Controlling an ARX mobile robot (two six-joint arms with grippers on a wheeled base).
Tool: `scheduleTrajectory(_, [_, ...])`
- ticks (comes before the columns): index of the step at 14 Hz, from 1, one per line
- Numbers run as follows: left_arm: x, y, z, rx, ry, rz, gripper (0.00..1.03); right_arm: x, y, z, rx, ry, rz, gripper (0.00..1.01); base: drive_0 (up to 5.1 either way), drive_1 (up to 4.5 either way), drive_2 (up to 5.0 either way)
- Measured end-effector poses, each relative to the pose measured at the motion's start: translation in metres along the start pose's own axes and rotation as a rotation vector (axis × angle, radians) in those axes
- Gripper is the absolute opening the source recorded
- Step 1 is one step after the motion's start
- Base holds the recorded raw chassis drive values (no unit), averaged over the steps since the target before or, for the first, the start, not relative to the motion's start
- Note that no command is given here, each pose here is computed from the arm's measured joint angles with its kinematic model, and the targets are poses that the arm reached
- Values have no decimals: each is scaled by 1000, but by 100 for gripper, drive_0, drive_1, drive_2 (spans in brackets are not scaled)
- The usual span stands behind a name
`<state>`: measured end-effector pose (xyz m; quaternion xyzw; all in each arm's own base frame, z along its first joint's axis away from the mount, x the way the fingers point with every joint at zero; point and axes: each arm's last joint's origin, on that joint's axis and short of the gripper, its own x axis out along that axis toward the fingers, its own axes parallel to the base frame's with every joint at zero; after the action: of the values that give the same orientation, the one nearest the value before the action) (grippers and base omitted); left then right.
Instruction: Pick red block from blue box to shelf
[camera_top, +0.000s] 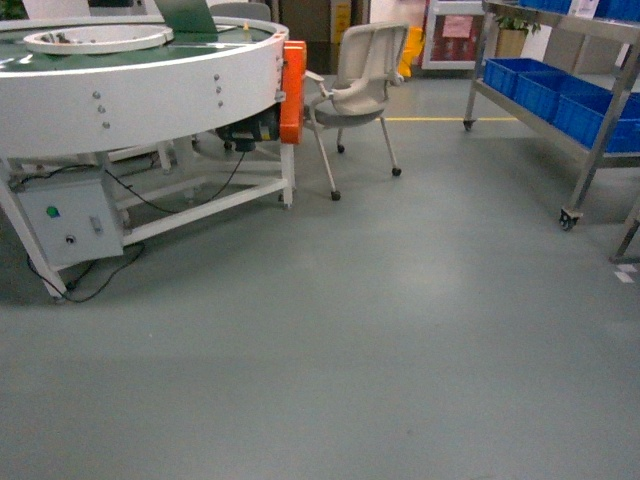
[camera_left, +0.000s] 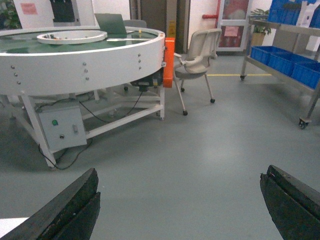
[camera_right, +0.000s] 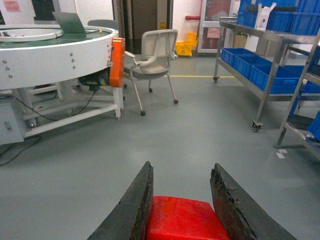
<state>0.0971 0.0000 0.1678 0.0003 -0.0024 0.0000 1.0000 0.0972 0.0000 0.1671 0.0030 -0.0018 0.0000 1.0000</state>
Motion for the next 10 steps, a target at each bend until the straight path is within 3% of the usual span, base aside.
scheduleTrajectory(10, [0,0,0,0,0,0,98,0,0,0,0,-3,0,28,0,0,0])
